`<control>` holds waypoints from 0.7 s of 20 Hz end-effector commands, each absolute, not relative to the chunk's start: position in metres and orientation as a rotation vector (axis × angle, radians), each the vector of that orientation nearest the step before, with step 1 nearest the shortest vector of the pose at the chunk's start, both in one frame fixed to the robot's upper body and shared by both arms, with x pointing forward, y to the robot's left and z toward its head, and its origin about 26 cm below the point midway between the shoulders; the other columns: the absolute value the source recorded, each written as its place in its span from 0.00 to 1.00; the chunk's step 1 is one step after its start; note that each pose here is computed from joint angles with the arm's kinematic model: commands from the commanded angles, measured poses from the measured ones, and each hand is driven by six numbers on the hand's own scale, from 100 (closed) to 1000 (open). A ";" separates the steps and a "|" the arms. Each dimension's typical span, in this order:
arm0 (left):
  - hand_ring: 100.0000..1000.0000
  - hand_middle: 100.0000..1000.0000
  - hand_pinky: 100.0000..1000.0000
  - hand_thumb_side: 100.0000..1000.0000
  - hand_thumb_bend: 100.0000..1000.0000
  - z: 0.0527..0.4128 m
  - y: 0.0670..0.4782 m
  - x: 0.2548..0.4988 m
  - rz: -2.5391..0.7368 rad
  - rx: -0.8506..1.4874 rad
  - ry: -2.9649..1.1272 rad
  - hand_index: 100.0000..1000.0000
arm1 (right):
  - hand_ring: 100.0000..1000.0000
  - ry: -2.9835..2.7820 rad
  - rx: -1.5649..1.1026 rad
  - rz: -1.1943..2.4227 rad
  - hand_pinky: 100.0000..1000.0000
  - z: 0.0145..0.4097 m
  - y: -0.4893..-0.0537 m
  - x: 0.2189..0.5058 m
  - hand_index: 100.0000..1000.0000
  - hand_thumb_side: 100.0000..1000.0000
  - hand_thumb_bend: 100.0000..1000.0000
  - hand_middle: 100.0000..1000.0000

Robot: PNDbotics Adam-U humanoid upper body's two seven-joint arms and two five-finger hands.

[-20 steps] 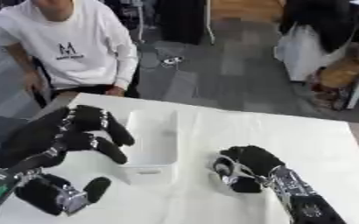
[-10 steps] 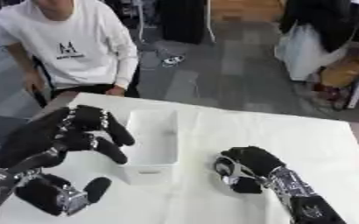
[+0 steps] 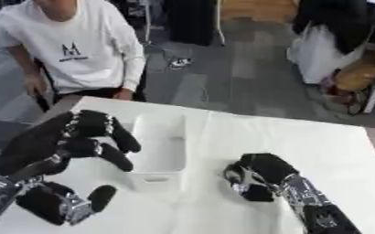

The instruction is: Pick up objects on the table and place them in the box.

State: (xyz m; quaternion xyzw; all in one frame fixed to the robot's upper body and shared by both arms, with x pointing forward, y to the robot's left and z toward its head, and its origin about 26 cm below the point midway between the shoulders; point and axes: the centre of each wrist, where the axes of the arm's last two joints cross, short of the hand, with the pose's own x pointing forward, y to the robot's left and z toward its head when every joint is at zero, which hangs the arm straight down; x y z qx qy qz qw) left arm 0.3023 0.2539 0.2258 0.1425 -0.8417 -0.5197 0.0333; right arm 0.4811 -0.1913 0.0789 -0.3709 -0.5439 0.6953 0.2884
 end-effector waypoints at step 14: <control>0.45 0.61 0.49 0.57 0.09 0.234 0.253 0.301 -1.615 0.453 -2.609 0.62 | 0.54 -1.514 -1.073 1.813 0.40 0.085 -0.192 0.483 0.63 0.86 0.05 0.56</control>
